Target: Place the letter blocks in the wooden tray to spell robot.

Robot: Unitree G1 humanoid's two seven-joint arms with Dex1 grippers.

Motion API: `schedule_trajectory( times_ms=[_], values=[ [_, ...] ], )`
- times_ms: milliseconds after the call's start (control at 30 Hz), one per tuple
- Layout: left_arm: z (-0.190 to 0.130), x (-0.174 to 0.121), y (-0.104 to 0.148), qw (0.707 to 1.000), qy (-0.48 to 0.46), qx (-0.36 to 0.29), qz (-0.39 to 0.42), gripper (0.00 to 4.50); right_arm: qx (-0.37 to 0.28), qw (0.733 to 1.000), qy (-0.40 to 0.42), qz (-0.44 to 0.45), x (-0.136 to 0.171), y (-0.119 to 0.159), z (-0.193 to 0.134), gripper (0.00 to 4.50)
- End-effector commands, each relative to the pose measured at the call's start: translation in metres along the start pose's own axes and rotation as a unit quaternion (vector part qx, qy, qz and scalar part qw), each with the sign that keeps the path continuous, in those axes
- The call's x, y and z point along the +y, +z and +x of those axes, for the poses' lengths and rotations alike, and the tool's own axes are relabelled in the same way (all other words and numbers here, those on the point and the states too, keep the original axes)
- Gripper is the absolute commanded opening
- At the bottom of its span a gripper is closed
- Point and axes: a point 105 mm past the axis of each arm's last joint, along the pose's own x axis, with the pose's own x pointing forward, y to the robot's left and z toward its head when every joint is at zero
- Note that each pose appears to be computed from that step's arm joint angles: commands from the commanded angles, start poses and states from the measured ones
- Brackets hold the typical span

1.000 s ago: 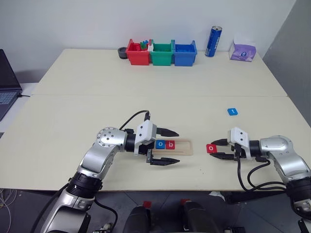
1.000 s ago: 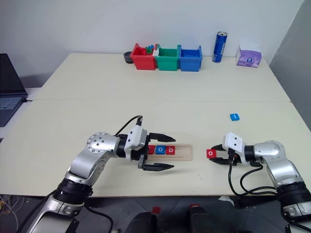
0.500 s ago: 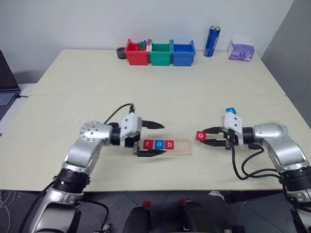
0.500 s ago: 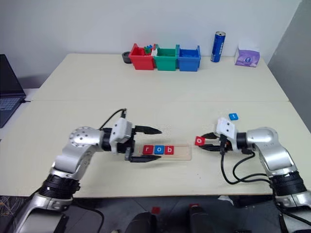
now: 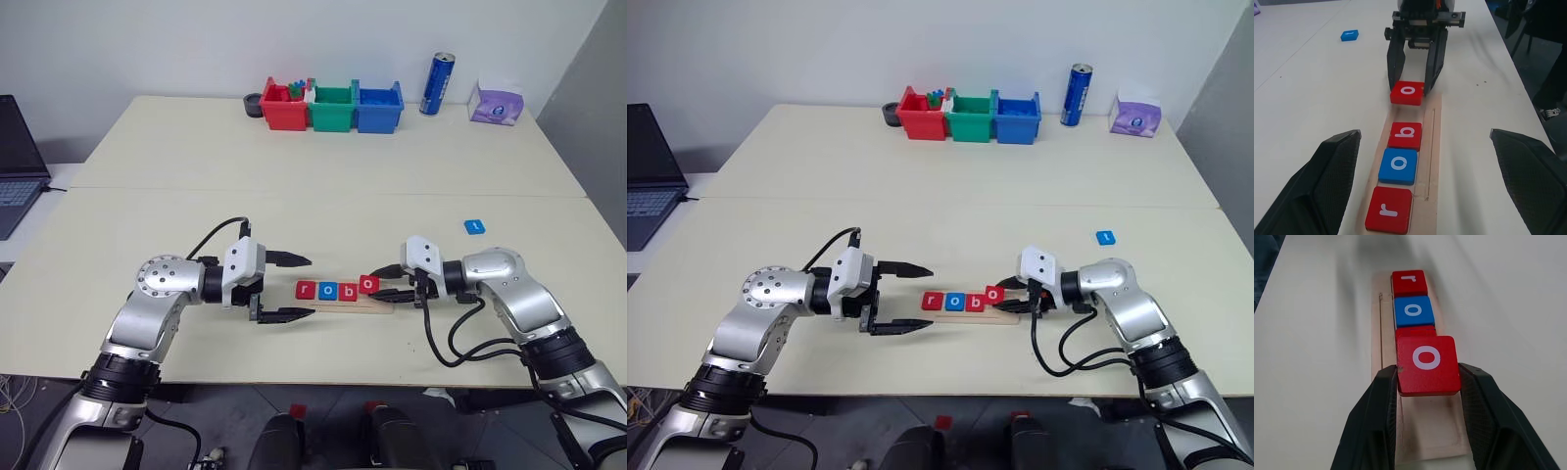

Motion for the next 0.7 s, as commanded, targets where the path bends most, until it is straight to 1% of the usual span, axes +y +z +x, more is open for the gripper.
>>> schedule_trajectory(
  times_ms=[33, 267, 700],
  values=[
    [0.0009, -0.0013, 0.0117, 1.000, -0.001, -0.013, 0.018, 4.50, -0.003, 0.999, 0.001, -0.032, -0.0038, 0.0080, -0.0009, 1.44],
    [0.0028, -0.0005, 0.0131, 1.000, -0.001, -0.014, 0.019, 4.50, 0.005, 0.999, 0.000, -0.040, -0.0052, 0.0019, 0.0035, 1.44],
    [0.0028, -0.0004, 0.0118, 1.000, 0.000, -0.013, 0.019, 4.50, 0.010, 0.999, 0.008, -0.052, -0.0066, 0.0008, 0.0077, 1.44]
  ],
)
